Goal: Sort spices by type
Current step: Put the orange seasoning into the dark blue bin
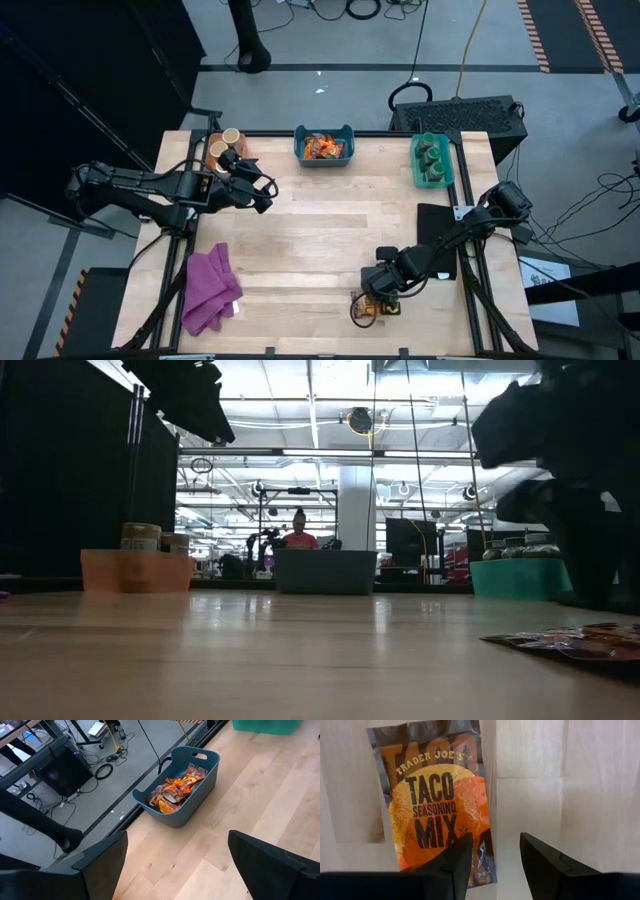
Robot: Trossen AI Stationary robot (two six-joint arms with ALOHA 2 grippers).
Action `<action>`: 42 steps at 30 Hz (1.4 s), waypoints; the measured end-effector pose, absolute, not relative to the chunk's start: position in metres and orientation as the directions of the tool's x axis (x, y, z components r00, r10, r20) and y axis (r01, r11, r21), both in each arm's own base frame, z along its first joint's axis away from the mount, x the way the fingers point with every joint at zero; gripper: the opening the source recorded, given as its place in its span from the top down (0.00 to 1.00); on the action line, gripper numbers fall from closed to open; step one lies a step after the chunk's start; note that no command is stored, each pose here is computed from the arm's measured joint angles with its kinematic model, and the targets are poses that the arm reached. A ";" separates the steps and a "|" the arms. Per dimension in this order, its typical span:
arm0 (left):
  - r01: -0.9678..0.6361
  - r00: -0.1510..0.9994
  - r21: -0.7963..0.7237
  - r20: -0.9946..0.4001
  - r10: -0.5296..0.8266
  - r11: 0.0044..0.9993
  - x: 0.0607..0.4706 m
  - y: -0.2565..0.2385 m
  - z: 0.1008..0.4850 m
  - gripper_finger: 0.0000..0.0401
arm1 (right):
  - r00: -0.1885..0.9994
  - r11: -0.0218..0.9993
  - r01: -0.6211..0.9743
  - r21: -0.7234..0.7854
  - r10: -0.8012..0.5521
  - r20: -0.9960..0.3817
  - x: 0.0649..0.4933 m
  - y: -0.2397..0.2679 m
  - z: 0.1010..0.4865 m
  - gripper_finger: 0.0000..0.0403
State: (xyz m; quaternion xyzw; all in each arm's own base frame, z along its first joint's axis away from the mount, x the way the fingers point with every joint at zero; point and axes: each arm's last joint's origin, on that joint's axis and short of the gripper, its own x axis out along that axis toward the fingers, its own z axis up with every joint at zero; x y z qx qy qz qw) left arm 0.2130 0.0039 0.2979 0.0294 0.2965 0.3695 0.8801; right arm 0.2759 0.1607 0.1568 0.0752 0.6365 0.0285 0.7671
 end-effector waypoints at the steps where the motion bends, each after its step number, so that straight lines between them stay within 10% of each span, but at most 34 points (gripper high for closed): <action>1: -0.633 0.551 0.271 -0.500 0.668 0.725 0.213 0.004 0.298 0.13 | 0.188 0.985 0.070 0.156 0.140 -0.972 0.275 0.161 0.156 0.63; 26: -0.634 0.550 0.272 -0.499 0.669 0.724 0.213 0.004 0.298 0.13 | 0.140 0.976 0.106 0.192 0.177 -0.974 0.281 0.165 0.132 0.64; 42: -0.633 0.550 0.273 -0.499 0.669 0.724 0.213 0.004 0.298 0.13 | 0.135 0.975 0.091 0.204 0.191 -0.972 0.281 0.166 0.131 0.97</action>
